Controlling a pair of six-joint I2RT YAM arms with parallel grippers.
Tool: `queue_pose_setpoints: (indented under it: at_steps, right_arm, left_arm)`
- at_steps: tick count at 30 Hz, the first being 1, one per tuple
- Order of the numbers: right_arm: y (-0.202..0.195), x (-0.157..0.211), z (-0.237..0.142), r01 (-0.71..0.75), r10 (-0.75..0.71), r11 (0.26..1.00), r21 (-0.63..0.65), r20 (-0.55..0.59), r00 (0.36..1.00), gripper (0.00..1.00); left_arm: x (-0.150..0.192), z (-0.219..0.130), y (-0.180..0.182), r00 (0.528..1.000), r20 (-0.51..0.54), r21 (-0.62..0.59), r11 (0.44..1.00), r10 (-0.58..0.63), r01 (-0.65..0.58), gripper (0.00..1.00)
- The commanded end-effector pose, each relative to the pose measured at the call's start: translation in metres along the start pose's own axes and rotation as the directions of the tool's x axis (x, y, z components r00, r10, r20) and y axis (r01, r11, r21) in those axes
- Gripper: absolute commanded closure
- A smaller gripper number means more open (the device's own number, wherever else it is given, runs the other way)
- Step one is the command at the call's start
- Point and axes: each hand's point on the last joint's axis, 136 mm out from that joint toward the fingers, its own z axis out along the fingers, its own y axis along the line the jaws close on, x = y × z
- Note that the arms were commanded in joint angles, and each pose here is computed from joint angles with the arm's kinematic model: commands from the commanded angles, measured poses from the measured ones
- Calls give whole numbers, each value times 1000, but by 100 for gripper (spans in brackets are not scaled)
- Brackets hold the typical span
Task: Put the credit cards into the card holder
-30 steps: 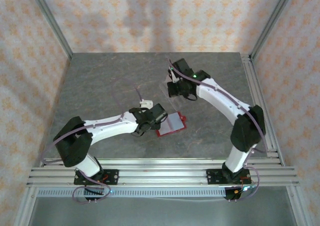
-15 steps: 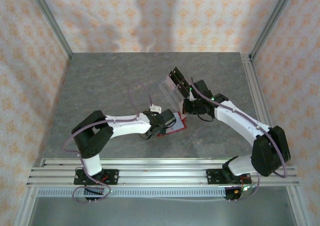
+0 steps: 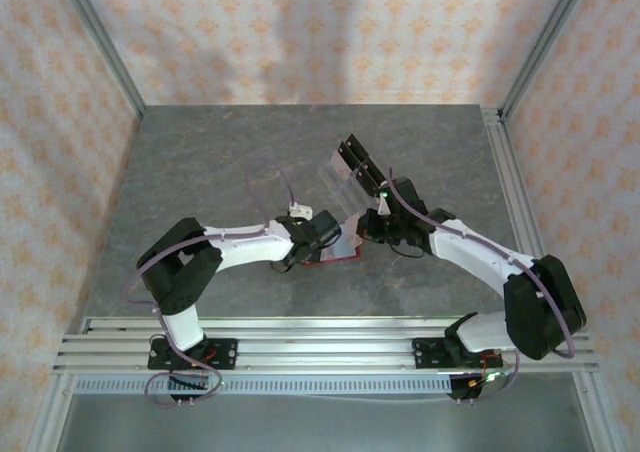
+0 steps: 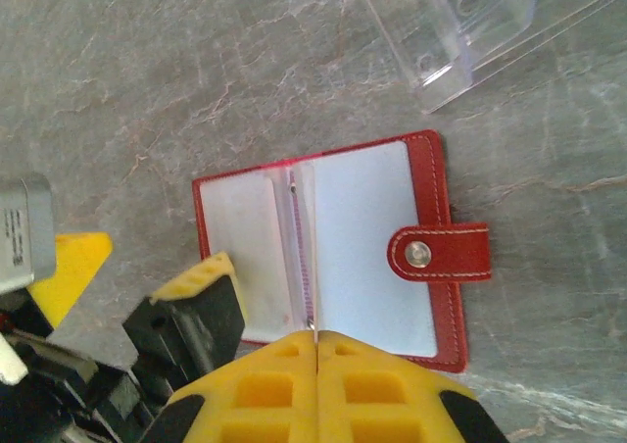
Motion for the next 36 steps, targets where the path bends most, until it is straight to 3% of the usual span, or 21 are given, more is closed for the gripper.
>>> queue_pose_setpoints:
  at_steps: [1, 7, 13, 36]
  right_arm:
    - [21, -4, -1, -17, 22, 994, -110, 39, 999, 100]
    - [29, 0, 8, -4, 15, 986, -168, 63, 998, 100]
    - [32, 1, 21, 36, -17, 978, -205, 94, 995, 100]
    - [28, 16, 56, 85, -69, 943, -322, 61, 996, 100]
  left_arm:
    - [13, 6, 22, 996, -47, -55, 995, 79, -82, 0]
    - [-2, -12, 15, 1000, -8, 30, 999, 9, -9, 1]
    - [-6, -7, 10, 996, -29, 92, 992, -82, 84, 1]
    - [28, 19, 32, 992, -104, -20, 997, -73, 71, 0]
